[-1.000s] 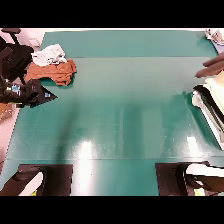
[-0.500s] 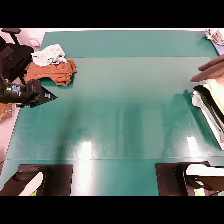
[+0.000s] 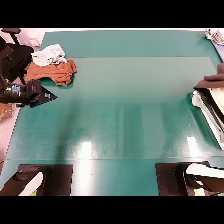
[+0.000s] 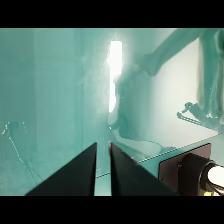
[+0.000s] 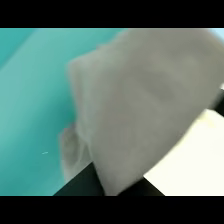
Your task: Fold the shirts.
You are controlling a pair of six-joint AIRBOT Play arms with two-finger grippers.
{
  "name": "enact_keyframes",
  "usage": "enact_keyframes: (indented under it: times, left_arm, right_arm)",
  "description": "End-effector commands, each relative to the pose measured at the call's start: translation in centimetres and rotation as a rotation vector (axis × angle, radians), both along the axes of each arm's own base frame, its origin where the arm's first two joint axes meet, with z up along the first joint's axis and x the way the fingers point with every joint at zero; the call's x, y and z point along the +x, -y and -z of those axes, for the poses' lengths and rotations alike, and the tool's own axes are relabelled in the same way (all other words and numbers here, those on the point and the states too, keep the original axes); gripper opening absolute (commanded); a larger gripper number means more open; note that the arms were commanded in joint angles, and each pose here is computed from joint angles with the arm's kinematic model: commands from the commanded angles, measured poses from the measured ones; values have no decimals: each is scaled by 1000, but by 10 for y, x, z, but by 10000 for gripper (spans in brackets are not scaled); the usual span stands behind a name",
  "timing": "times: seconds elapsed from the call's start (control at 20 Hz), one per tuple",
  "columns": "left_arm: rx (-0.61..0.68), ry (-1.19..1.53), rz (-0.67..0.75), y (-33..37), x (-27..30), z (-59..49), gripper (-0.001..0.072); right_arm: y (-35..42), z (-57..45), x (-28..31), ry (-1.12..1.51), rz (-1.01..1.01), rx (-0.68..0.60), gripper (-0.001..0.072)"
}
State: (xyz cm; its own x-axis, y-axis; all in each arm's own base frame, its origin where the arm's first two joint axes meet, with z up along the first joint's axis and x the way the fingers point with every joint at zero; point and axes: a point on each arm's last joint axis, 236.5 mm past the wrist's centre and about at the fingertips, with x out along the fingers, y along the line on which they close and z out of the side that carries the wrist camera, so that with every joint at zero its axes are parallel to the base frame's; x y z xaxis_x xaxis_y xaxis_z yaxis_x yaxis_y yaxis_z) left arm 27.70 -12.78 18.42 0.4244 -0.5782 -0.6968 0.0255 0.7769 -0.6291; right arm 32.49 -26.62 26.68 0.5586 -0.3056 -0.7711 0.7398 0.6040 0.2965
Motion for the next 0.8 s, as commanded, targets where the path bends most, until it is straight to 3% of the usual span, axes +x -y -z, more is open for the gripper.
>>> enact_keyframes:
  times: [0.0, 0.3, 0.55, 0.6, 0.7, 0.75]
  left_arm:
    - [-3, 5, 2, 1, 0, -1, 115]
    - [-4, 5, 3, 1, 0, -2, 115]
    - [-5, 6, 2, 1, 0, -2, 115]
    - [-6, 8, 0, 1, 1, -2, 115]
    - [-7, 14, -4, 1, 2, -3, 114]
    - [-9, 18, -7, 1, 4, -4, 115]
  right_arm:
    - [27, 11, -57, -97, 135, 35, 18]
    - [48, 91, -125, -291, 264, 247, 19]
    - [73, 155, -164, -443, 350, 251, 25]
    - [71, 168, -166, -465, 347, 275, 73]
    - [62, 190, -170, -520, 333, 343, 347]
    - [58, 195, -173, -562, 316, 364, 383]
